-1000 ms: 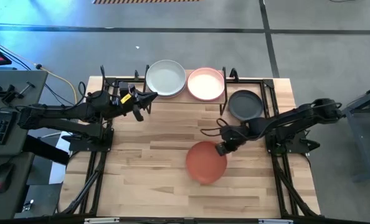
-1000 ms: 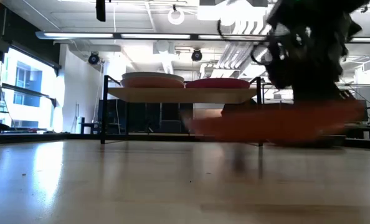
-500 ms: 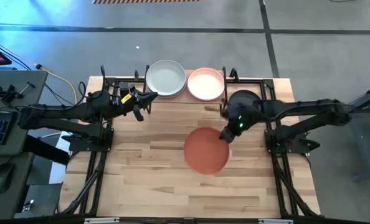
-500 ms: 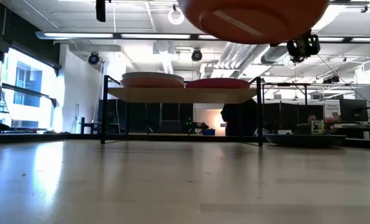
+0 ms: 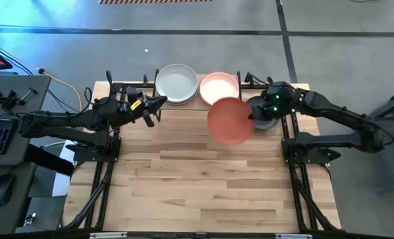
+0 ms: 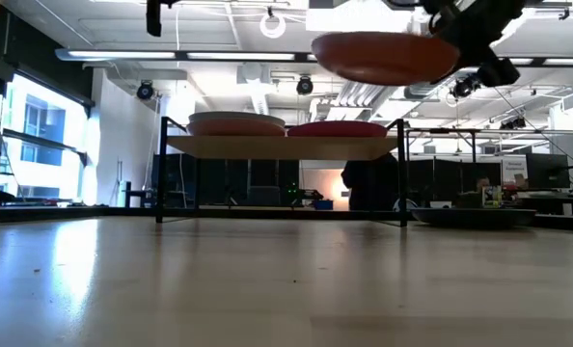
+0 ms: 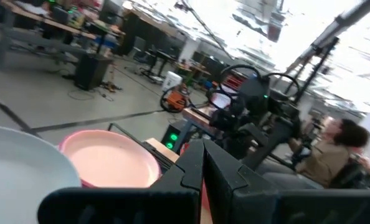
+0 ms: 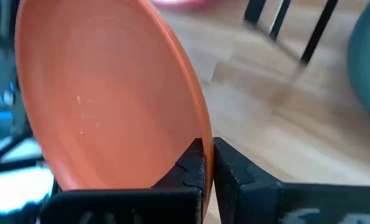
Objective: Place and stack plates onto a shelf
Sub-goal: Stack the brown plate on the light orange plate
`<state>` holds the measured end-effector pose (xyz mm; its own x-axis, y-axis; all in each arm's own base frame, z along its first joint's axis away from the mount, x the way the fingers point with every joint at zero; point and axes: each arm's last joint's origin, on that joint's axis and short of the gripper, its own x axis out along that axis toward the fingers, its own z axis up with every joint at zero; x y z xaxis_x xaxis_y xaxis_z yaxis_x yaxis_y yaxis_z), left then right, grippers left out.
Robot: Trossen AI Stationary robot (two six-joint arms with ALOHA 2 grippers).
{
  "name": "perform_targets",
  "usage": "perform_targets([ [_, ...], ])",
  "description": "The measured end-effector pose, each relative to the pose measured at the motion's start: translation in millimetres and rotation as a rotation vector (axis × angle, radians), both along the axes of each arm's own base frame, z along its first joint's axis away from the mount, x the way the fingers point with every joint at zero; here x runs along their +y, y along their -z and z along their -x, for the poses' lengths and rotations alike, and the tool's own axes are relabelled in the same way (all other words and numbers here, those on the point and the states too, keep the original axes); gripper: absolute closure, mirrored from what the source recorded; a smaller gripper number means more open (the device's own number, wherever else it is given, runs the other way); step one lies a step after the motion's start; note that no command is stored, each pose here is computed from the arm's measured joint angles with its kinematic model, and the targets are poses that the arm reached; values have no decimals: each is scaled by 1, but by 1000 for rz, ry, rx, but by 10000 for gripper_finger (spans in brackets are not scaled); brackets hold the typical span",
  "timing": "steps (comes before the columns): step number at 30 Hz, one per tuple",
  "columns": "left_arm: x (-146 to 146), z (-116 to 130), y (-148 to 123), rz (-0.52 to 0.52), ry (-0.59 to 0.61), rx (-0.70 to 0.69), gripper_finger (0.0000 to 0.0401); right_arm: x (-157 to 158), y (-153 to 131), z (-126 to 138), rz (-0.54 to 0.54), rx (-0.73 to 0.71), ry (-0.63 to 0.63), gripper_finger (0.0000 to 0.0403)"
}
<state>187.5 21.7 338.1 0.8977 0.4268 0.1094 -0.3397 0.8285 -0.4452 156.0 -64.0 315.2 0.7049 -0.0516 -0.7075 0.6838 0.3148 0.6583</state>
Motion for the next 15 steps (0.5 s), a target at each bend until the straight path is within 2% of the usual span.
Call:
perform_targets([
  [8,2,0,1,45,-78,-12,401,-41,5,-19,48,-60,214,403],
  [15,2,0,1,84,-75,-32,401,-78,27,-29,-30,-11,307,403],
])
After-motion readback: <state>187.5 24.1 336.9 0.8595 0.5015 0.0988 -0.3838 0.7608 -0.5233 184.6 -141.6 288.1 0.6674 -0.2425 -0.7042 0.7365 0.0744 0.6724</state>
